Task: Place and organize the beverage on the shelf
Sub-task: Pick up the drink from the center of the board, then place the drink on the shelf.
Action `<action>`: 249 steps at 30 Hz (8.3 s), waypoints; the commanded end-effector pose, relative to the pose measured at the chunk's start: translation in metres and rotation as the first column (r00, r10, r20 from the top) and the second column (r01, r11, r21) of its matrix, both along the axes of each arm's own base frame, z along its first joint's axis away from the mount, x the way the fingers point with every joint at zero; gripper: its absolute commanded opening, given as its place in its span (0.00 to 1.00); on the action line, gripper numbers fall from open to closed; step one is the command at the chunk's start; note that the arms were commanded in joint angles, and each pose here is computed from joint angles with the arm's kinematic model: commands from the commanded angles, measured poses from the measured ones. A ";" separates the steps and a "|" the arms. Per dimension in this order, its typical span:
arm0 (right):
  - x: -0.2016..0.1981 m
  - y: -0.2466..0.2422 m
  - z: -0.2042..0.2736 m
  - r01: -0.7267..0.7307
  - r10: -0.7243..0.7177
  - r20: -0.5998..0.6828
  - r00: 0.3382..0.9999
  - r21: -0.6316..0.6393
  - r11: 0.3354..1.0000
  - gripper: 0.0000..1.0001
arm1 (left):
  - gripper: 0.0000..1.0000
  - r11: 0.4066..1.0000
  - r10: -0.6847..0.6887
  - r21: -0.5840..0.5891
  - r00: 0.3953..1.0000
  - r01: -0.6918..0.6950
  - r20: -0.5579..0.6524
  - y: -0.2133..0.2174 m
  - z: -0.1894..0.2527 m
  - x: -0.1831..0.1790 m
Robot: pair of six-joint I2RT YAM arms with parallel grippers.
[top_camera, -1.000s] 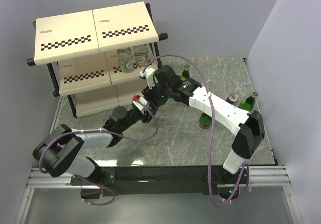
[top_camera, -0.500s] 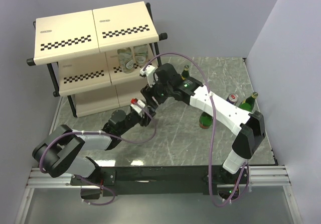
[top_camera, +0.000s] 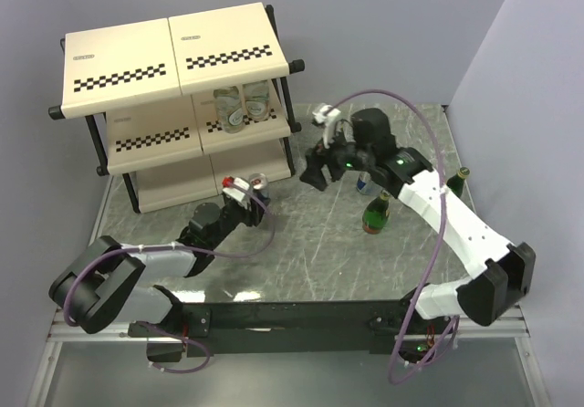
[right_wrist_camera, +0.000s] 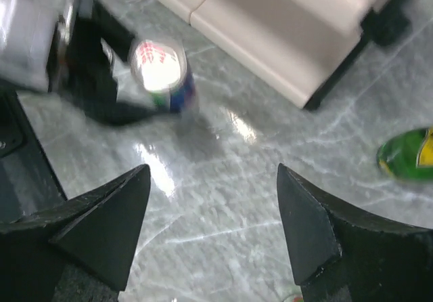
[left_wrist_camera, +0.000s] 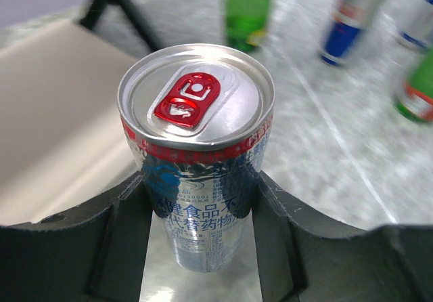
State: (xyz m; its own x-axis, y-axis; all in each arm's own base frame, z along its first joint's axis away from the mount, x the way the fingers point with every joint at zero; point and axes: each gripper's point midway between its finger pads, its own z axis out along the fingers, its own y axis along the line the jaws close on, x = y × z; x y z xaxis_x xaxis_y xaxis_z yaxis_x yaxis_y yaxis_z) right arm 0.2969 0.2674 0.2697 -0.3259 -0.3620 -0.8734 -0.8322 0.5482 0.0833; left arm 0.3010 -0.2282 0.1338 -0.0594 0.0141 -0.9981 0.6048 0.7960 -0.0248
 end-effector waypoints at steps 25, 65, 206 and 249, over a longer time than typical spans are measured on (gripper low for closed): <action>-0.051 -0.024 0.043 -0.237 0.213 0.117 0.970 0.271 0.933 0.81 | 0.00 0.867 0.443 -0.278 0.895 -0.413 0.054 0.122 0.069 0.066; -0.049 -0.031 0.041 -0.251 0.229 0.107 0.967 0.295 0.922 0.82 | 0.00 0.687 0.631 -0.440 0.775 -0.578 -0.033 0.157 0.043 0.096; -0.051 -0.038 0.043 -0.279 0.256 0.115 0.960 0.302 0.911 0.81 | 0.98 0.390 0.844 -0.357 0.484 -0.849 -0.229 0.176 0.009 0.118; -0.051 -0.042 0.047 -0.278 0.249 0.132 0.960 0.305 0.911 0.81 | 0.99 0.535 0.760 -0.258 0.591 -0.805 -0.269 0.150 -0.007 0.114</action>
